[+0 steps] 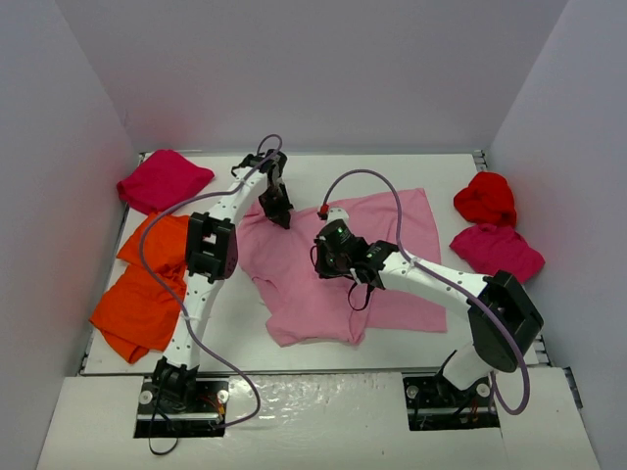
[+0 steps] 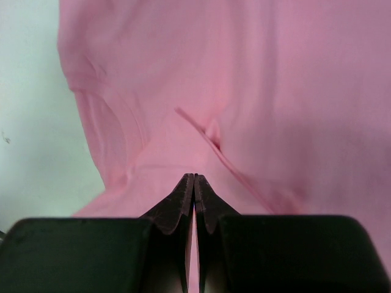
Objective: Fold and stack the t-shirts
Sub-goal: Flatten the tshirt out
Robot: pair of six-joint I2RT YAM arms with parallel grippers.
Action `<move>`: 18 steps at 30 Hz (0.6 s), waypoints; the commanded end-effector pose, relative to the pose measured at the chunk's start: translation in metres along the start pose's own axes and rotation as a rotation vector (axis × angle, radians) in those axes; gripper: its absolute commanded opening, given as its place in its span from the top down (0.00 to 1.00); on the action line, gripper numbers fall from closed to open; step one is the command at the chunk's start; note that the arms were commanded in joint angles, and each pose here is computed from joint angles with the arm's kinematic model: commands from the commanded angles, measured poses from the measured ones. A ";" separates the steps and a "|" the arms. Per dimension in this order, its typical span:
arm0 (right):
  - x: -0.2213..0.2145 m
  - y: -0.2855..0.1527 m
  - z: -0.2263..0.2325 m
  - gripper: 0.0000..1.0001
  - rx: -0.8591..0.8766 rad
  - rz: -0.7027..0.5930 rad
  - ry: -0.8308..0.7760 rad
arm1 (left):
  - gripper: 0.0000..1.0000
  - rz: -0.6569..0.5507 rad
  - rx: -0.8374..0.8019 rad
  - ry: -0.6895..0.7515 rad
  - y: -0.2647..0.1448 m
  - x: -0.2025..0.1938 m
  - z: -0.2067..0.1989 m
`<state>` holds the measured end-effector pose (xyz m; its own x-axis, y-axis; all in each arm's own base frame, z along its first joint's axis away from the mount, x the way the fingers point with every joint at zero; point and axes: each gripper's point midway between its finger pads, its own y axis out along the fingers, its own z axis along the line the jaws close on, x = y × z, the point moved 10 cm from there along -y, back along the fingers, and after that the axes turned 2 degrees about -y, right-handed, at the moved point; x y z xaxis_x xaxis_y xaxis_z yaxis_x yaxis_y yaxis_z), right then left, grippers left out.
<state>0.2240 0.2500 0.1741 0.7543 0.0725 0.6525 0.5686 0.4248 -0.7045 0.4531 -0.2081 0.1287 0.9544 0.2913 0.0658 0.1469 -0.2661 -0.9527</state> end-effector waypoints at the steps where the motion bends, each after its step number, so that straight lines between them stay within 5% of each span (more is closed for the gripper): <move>1: -0.004 -0.012 0.001 1.00 -0.029 -0.054 0.027 | 1.00 -0.297 0.089 0.112 -0.041 0.009 0.000; 7: -0.016 -0.005 0.002 1.00 -0.036 -0.036 0.025 | 1.00 -0.521 0.058 0.110 -0.122 -0.047 -0.001; 11: -0.018 0.001 0.007 1.00 -0.017 -0.040 0.018 | 1.00 -0.360 0.074 0.049 -0.105 -0.078 0.017; 18: -0.019 0.005 0.013 1.00 -0.003 -0.035 0.003 | 1.00 -0.250 0.217 0.041 -0.059 -0.091 0.032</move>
<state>0.2016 0.2535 0.1495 0.7726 0.0964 0.6275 0.5484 0.3967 -0.7362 0.3482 -0.1914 0.1980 0.8933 0.2671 0.3616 0.3917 -0.0679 -0.9176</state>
